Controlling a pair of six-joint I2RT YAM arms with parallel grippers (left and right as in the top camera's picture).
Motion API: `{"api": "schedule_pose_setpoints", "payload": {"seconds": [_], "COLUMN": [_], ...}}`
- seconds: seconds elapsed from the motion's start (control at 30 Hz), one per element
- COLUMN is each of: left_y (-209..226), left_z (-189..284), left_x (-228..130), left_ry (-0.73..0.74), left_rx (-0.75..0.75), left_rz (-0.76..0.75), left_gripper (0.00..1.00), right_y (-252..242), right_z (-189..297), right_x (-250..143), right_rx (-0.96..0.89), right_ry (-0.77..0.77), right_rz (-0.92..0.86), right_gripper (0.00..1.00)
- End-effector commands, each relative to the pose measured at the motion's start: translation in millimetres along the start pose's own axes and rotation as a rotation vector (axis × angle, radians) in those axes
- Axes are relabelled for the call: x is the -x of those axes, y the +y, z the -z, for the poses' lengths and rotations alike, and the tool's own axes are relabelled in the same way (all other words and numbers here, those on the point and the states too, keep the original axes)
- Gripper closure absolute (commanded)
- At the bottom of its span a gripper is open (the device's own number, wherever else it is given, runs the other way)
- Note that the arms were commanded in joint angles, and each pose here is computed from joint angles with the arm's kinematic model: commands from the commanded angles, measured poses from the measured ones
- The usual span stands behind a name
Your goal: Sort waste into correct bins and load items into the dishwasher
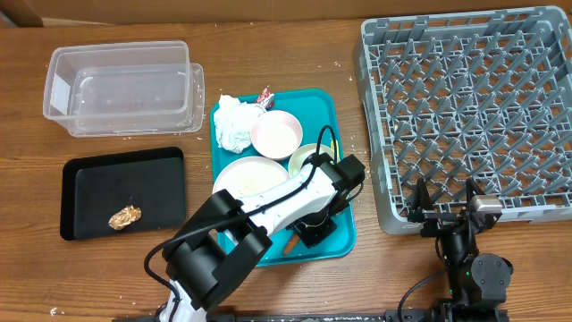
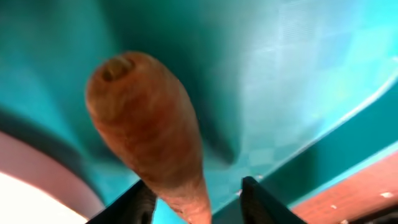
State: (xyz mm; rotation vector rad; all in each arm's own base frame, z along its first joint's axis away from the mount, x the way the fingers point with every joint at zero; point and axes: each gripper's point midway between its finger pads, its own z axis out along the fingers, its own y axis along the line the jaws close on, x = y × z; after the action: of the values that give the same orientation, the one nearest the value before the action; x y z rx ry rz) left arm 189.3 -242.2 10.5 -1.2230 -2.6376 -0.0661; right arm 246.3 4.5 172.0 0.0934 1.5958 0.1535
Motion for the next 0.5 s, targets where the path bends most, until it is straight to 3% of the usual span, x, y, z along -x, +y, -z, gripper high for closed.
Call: {"api": "schedule_pose_setpoints", "payload": {"seconds": [0.0,0.3,0.47], "left_y": [-11.3,-11.4,-11.6], "left_z": [-4.6,-4.5,-4.5], "left_x": [-4.7,-7.9,-8.1], "left_ry": [0.031,0.044,0.045], "left_rx": [-0.062,-0.061,-0.061], "left_rz": [0.001,0.004,0.025], "left_gripper": [0.49,0.5,0.61], "right_y": [-0.1,-0.1,-0.1], "right_z": [-0.1,-0.1,-0.1], "right_x": [-1.4,-1.4,-1.3], "right_rx": [0.002,0.002,0.002], "right_ry": [-0.005,-0.005,-0.005], "right_rz": [0.004,0.004,0.004], "right_gripper": [0.0,0.0,0.0]}}
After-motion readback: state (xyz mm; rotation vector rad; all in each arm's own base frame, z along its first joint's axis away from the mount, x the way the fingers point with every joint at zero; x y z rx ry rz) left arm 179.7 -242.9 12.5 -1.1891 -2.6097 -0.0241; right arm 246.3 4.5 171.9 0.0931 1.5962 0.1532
